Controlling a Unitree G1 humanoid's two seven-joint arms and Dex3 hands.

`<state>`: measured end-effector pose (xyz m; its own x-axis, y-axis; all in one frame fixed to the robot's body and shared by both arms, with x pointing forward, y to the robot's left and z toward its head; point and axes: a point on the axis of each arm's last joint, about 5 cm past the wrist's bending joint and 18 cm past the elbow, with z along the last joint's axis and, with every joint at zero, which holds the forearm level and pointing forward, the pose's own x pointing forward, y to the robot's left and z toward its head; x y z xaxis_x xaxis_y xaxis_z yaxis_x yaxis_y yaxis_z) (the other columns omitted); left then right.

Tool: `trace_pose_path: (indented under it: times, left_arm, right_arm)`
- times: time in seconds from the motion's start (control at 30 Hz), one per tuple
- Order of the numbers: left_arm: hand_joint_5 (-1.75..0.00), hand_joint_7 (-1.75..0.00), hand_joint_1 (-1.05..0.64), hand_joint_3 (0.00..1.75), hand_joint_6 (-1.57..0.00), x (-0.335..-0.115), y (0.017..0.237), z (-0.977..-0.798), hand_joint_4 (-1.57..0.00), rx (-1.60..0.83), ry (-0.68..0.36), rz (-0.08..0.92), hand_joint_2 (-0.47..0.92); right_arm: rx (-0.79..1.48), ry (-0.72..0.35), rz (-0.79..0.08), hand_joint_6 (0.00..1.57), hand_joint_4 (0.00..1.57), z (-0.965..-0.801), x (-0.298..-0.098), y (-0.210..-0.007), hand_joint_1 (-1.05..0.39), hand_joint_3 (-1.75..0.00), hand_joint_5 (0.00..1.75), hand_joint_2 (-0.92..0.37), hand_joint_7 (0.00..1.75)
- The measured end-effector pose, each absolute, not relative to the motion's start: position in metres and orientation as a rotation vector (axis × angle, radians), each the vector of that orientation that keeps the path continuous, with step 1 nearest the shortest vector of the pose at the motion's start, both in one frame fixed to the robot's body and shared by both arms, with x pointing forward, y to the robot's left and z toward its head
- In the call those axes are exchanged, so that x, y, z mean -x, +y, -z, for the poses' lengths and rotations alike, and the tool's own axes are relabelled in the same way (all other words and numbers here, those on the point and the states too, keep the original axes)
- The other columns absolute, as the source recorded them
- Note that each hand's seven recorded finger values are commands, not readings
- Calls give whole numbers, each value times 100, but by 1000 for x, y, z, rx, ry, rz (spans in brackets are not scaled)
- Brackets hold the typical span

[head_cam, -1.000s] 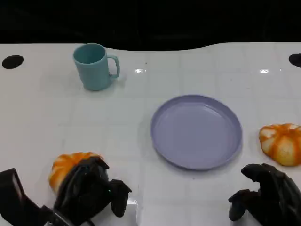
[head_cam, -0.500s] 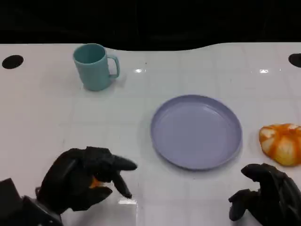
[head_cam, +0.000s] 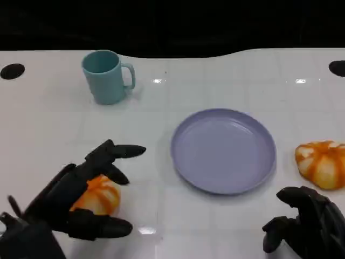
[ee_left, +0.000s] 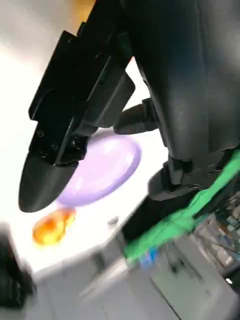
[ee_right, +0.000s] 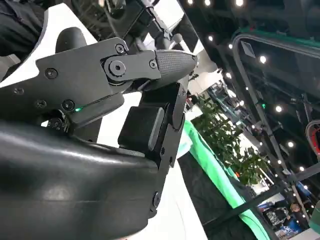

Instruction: Grasp the bread from the table and place it into the plate.

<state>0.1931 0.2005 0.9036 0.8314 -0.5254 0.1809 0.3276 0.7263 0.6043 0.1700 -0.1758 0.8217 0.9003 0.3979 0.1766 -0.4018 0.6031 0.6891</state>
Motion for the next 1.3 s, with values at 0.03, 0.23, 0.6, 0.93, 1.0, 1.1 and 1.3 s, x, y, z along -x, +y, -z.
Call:
trace_pose_path:
  times: [0.03,0.23,0.6,0.93,1.0,1.1,1.3]
  left_arm:
    - [-119,-27,-105,29,0,-192,202,-908,0,-672,-366,463,92]
    - [-128,-21,-105,20,0,-183,198,-926,0,-1021,-334,401,92]
    - [-148,-45,-105,7,0,-185,186,-925,0,-1334,-271,371,91]
    - [-157,-69,-105,0,0,-204,174,-914,0,-1457,-158,397,82]
    - [-156,-71,-105,0,0,-207,172,-910,0,-1481,-131,404,81]
    - [-155,-80,-105,1,0,-211,169,-901,0,-1518,-89,435,79]
    - [-159,-97,-105,1,0,-222,165,-888,0,-1588,-39,464,73]
  right_arm:
    - [-799,-6,-463,157,157,-822,-170,-176,-59,-25,56,-92,17]
    - [-798,-6,-462,157,157,-822,-170,-176,-58,-26,57,-92,17]
    - [-789,-15,-462,157,157,-822,-170,-176,-60,-28,58,-92,18]
    - [-785,-14,-458,157,157,-823,-169,-176,-59,-27,60,-92,21]
    - [-783,-14,-456,157,157,-823,-169,-176,-59,-28,60,-92,21]
    - [-782,-13,-453,157,157,-823,-168,-176,-59,-28,61,-92,22]
    - [-780,-11,-452,157,157,-823,-167,-176,-59,-28,61,-92,21]
